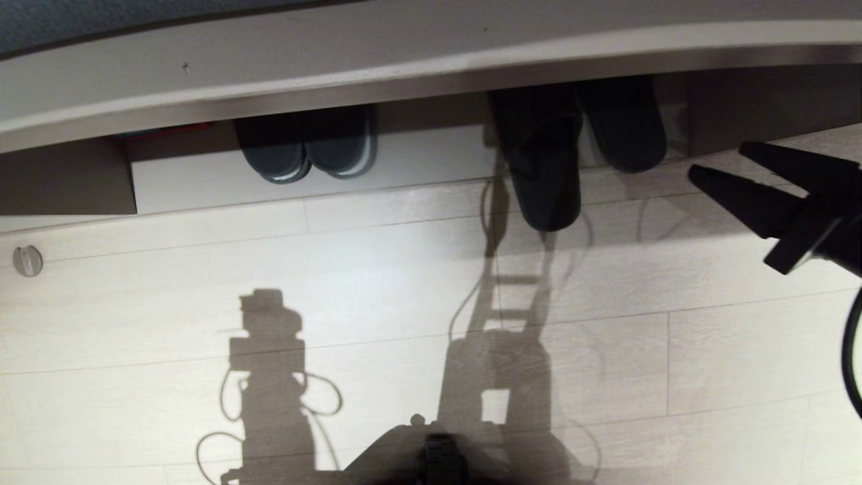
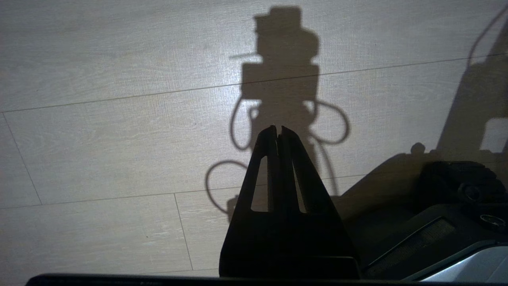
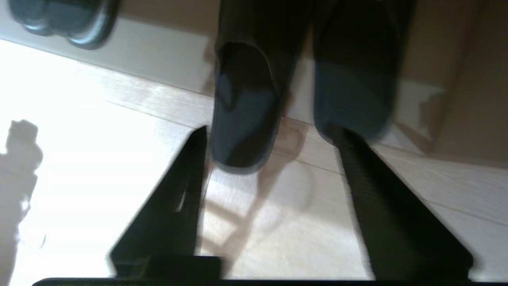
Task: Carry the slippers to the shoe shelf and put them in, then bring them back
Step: Pick up the slippers in the shoe cabinet
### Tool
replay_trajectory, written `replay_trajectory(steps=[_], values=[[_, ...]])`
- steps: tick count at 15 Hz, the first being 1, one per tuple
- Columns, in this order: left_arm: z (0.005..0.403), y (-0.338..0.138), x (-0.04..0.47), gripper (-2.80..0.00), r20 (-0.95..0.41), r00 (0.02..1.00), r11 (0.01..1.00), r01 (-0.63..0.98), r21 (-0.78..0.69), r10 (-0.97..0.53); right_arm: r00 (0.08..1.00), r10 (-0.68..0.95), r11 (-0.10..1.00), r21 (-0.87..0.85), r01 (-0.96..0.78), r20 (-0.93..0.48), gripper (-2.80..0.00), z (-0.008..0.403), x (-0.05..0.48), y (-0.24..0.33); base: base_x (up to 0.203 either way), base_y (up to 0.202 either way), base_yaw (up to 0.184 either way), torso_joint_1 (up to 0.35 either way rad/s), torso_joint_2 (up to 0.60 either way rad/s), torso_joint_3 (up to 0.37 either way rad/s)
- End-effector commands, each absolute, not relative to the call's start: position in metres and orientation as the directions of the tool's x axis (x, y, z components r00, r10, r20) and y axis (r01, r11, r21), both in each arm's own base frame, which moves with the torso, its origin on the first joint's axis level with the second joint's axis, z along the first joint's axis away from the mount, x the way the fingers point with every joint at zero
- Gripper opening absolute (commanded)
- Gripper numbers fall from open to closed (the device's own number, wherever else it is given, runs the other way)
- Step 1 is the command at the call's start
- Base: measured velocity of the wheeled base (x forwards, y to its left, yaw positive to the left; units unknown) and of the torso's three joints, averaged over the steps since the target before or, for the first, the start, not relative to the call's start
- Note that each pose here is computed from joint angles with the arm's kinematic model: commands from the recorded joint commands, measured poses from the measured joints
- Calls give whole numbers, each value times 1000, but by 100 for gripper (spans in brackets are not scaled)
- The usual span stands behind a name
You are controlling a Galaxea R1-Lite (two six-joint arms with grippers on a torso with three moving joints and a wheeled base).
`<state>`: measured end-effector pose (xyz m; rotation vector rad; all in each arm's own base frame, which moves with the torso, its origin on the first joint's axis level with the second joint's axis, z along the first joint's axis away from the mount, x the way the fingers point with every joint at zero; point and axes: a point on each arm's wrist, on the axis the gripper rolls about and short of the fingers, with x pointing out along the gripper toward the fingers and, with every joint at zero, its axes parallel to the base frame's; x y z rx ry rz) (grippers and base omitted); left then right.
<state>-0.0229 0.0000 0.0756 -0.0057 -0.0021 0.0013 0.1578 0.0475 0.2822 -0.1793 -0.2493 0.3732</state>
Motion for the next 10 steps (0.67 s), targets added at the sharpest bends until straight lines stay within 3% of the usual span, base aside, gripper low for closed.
replay_trajectory(steps=[1,6,10], values=[[76,0,-23,-280,2,1000,1000,-1,-6,1,876,376,921,-225,-318,301,-280,298,113,35,0,0,0,0,0,0],[76,0,-23,-280,2,1000,1000,0,-6,0,882,339,935,-221,-277,328,-280,286,36,12,0,0,0,0,0,0],[76,0,-23,-280,2,1000,1000,-2,-6,2,908,291,953,-177,-247,300,-280,263,7,4,0,0,0,0,0,0]])
